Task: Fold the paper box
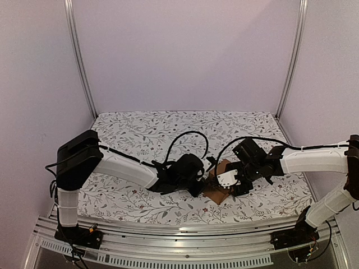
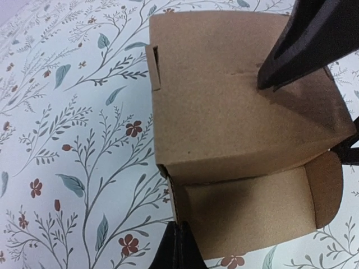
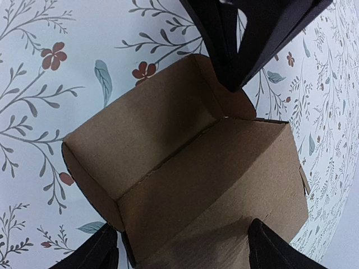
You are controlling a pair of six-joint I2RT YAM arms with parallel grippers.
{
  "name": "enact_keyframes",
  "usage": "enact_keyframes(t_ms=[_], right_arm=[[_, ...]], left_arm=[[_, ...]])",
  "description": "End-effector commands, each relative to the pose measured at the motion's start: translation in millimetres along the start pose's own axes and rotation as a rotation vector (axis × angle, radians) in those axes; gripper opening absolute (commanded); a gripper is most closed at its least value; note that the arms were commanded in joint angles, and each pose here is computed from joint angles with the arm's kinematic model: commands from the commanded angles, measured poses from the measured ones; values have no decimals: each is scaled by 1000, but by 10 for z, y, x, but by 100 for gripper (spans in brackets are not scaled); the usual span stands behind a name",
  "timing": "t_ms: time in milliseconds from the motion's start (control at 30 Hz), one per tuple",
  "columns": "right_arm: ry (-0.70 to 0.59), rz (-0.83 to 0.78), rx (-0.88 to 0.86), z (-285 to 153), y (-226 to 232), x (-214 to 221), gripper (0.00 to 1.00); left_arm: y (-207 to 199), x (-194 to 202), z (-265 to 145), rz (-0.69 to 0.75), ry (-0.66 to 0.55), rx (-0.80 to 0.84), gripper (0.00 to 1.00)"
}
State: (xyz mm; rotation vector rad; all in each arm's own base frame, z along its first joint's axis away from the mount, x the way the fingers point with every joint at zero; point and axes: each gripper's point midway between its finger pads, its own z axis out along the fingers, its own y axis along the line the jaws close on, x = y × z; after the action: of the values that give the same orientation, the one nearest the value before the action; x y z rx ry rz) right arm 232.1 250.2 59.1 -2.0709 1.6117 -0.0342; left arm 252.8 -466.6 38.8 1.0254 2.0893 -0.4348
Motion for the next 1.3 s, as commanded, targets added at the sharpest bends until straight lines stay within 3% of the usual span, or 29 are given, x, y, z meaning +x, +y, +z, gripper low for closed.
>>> enact_keyframes(t_ms=[0, 1067, 1267], right_arm=[[-1, 5, -120, 51, 259, 14, 78], [-9, -34, -210, 79, 461, 40, 76], [-4, -37, -222, 104, 485, 52, 75]], left_arm=[[-114, -158, 32, 3, -24, 18, 0], [-7, -513, 127, -68, -20, 88, 0], [6, -426, 187, -81, 31, 113, 0]])
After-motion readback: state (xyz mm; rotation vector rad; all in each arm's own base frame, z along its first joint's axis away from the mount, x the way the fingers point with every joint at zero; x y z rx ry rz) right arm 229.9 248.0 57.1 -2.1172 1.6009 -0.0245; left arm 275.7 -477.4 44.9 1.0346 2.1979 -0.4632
